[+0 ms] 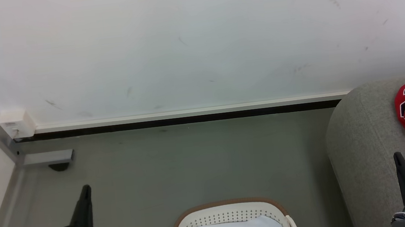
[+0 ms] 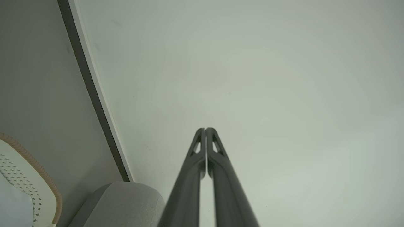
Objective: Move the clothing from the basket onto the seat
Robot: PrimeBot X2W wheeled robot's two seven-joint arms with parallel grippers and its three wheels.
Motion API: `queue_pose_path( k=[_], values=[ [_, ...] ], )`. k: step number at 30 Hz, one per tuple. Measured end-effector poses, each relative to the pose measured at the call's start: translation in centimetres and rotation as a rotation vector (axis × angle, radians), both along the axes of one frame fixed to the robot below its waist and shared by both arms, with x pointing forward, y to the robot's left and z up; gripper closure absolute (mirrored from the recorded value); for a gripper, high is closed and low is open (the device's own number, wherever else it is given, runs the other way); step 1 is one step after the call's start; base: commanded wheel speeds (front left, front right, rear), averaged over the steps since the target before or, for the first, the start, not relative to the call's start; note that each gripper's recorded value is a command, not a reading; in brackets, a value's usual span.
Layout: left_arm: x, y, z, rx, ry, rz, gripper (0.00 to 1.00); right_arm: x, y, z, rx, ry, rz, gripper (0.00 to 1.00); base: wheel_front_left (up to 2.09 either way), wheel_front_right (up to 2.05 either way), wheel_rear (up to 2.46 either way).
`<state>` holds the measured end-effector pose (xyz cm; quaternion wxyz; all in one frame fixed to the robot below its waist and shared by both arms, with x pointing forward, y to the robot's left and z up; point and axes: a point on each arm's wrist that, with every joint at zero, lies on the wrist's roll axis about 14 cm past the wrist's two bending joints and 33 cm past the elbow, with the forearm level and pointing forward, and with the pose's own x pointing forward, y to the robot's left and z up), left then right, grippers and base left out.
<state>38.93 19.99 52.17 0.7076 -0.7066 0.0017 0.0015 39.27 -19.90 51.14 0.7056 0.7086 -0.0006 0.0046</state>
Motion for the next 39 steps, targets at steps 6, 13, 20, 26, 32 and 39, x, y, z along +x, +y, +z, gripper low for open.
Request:
queue_pose_path(
  k=[6,13,20,26,32,39],
  values=[
    [0.0,0.0,0.0,0.0,0.0,0.0,1.0,0.01,-0.01,0.01,0.003,0.0,-0.003,1.0,0.0,0.0,0.0],
    [0.0,0.0,-0.01,0.0,0.0,0.0,1.0,0.01,0.01,0.03,0.004,-0.001,-0.001,1.0,0.0,0.0,0.0],
    [0.0,0.0,0.0,0.0,0.0,0.0,1.0,0.02,-0.11,0.05,-0.001,-0.001,-0.003,1.0,0.0,0.0,0.0],
    [0.0,0.0,0.01,0.0,0.0,0.0,1.0,0.03,-0.1,0.07,-0.001,0.0,-0.003,1.0,0.0,0.0,0.0],
    [0.0,0.0,0.0,0.0,0.0,0.0,1.0,0.03,-0.04,0.08,-0.003,-0.001,-0.001,1.0,0.0,0.0,0.0],
    [0.0,0.0,-0.01,0.0,0.0,0.0,1.0,0.04,-0.03,0.11,-0.002,-0.001,-0.001,1.0,0.0,0.0,0.0]
  ],
)
